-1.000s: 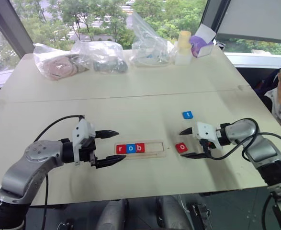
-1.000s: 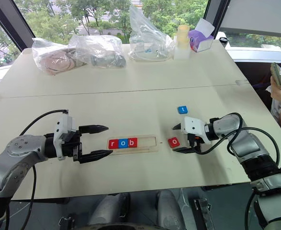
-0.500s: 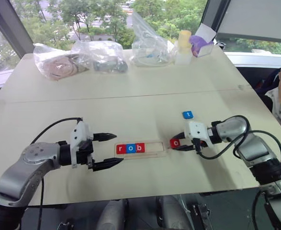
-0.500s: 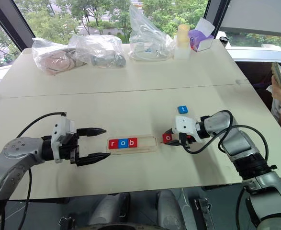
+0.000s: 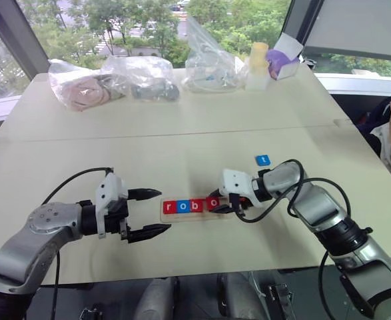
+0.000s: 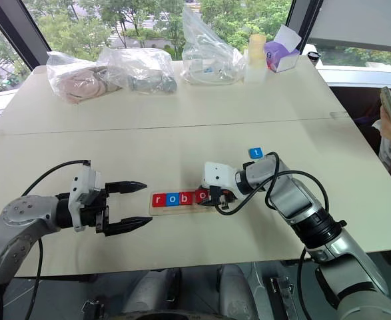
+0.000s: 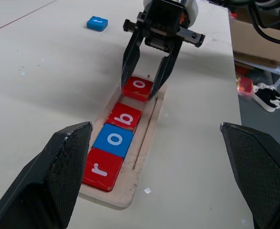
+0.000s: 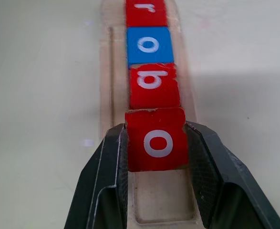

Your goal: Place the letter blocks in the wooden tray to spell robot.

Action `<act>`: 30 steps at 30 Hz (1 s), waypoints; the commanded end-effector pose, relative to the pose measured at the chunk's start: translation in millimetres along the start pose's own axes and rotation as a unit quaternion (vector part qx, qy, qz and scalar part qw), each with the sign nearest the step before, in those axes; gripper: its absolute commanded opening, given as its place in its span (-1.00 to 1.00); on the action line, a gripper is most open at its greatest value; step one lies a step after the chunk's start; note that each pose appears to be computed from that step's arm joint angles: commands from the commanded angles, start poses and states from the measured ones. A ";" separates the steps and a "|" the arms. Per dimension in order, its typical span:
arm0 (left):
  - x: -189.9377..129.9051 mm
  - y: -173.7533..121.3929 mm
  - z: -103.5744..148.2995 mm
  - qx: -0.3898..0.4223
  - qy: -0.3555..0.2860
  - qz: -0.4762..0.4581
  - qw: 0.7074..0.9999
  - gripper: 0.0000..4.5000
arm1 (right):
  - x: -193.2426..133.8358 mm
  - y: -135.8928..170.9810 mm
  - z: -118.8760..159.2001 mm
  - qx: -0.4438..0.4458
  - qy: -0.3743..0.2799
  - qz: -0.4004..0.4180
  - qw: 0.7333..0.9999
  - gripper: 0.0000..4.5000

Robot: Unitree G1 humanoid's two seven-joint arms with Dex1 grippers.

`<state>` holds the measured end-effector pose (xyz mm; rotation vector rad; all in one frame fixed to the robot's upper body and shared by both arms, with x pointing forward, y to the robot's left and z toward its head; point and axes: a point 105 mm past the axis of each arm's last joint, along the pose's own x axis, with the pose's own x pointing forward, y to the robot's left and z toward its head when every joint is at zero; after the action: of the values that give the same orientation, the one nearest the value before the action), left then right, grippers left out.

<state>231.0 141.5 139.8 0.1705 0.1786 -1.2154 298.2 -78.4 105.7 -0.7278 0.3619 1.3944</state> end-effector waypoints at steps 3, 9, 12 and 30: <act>-1.6 -1.9 8.0 0.025 -0.011 0.003 1.000 1.00 | 1.6 -1.3 8.8 -0.017 -0.008 -0.007 1.000 -0.49; -3.6 -2.4 2.1 0.024 -0.012 0.004 1.000 1.00 | 6.3 1.5 9.1 -0.015 -0.008 -0.001 1.000 -0.49; -4.2 -2.3 0.4 0.025 -0.011 0.005 1.000 1.00 | 7.7 2.4 10.2 -0.014 -0.008 0.002 1.000 -0.49; 5.1 -1.5 13.4 0.027 -0.019 0.004 0.999 1.00 | 5.7 -4.1 14.4 -0.013 -0.011 -0.015 1.000 0.99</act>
<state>234.9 139.5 143.6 0.1921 0.1482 -1.1918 298.2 -70.9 97.9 -0.7335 0.3793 1.3834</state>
